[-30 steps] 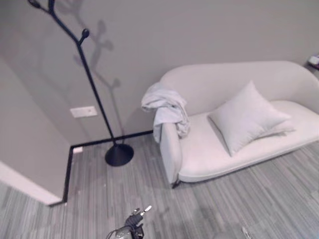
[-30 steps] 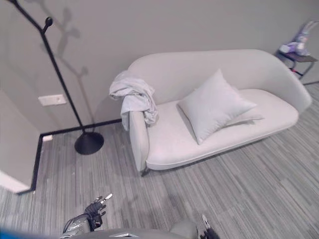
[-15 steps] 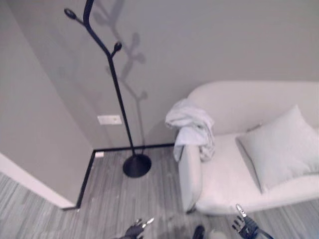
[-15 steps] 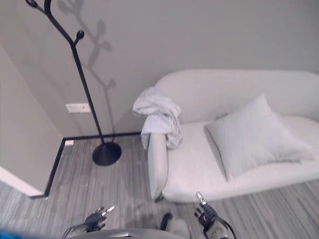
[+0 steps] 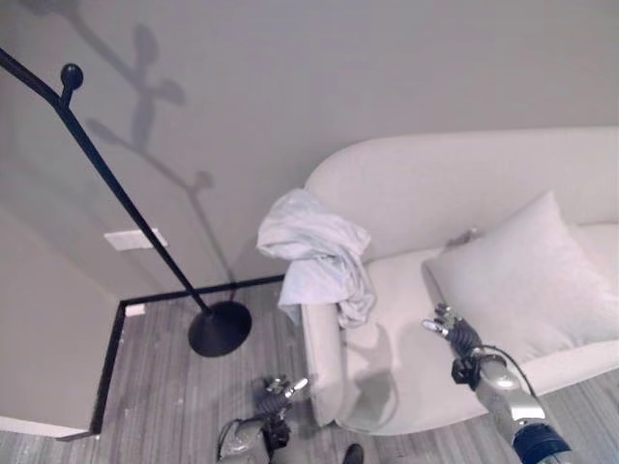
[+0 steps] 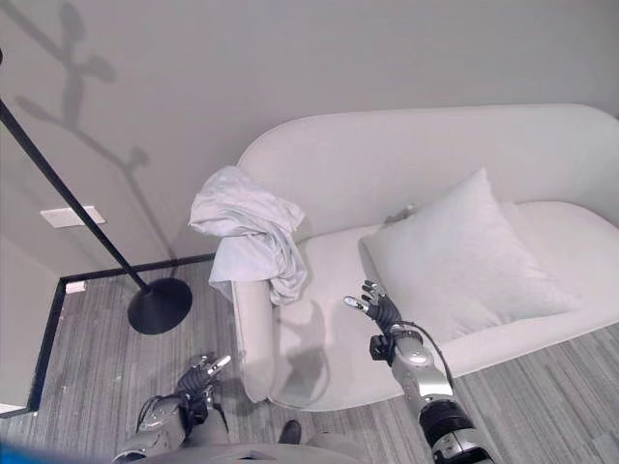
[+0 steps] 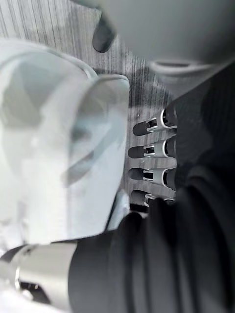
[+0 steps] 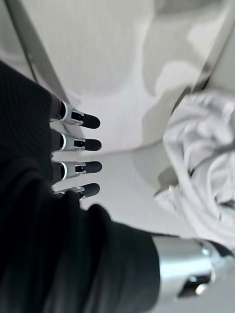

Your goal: Hang the clothes on the sofa on the clothes rack.

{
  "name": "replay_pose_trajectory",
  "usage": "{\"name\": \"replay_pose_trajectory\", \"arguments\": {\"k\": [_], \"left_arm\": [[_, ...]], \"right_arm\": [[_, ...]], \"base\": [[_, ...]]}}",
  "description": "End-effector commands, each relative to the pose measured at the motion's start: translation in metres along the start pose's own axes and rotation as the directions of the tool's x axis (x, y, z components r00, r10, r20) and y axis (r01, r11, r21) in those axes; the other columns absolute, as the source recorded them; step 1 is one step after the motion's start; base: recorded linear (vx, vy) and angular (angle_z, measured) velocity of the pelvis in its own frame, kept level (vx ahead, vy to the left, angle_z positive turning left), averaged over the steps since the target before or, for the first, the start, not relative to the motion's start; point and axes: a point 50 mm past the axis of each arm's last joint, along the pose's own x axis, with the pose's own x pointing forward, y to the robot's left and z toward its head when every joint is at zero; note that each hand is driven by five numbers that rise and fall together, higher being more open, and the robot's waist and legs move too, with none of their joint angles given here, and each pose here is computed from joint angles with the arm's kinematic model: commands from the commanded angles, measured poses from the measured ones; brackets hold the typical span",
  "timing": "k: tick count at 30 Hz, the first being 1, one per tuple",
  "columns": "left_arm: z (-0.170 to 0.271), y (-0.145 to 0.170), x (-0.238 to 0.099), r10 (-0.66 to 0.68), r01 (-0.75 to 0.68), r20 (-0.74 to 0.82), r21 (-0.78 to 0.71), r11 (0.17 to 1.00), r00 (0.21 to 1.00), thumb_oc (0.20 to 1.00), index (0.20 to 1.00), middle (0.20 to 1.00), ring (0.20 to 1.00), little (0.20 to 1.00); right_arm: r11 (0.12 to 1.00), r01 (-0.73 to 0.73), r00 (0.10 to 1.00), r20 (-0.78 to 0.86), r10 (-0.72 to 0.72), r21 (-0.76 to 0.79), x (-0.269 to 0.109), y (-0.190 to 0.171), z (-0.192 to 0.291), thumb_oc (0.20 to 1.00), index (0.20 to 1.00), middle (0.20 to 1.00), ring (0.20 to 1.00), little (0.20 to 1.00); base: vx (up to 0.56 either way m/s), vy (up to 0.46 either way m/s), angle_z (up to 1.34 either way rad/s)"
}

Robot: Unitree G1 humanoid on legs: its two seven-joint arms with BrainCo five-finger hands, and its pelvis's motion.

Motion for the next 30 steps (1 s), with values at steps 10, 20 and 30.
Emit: {"name": "replay_pose_trajectory", "arguments": {"k": [10, 20, 30], "left_arm": [[0.004, 0.006, -0.005, -0.048, 0.041, 0.031, 0.184, 0.982, 0.998, 1.0, 1.0, 1.0, 1.0, 1.0], [-0.016, 0.018, -0.015, -0.013, 0.015, -0.016, 0.138, 0.99, 1.0, 1.0, 1.0, 1.0, 1.0, 1.0], [-0.026, 0.037, -0.02, 0.083, -0.082, -0.041, 0.02, 0.996, 0.996, 1.0, 1.0, 1.0, 1.0, 1.0]], "right_arm": [[0.971, 0.182, 0.949, 0.286, -0.132, -0.156, 0.005, -0.036, 0.065, 1.0, 1.0, 1.0, 1.0, 1.0], [0.965, 0.177, 0.977, 0.153, -0.148, -0.192, 0.031, -0.04, 0.057, 1.0, 1.0, 1.0, 1.0, 1.0], [0.984, 0.165, 0.981, 0.117, -0.157, -0.064, 0.045, -0.031, 0.057, 1.0, 1.0, 1.0, 1.0, 1.0]], "base": [[0.14, 0.117, -0.09], [0.04, -0.004, 0.0], [0.07, -0.003, 0.17]]}}
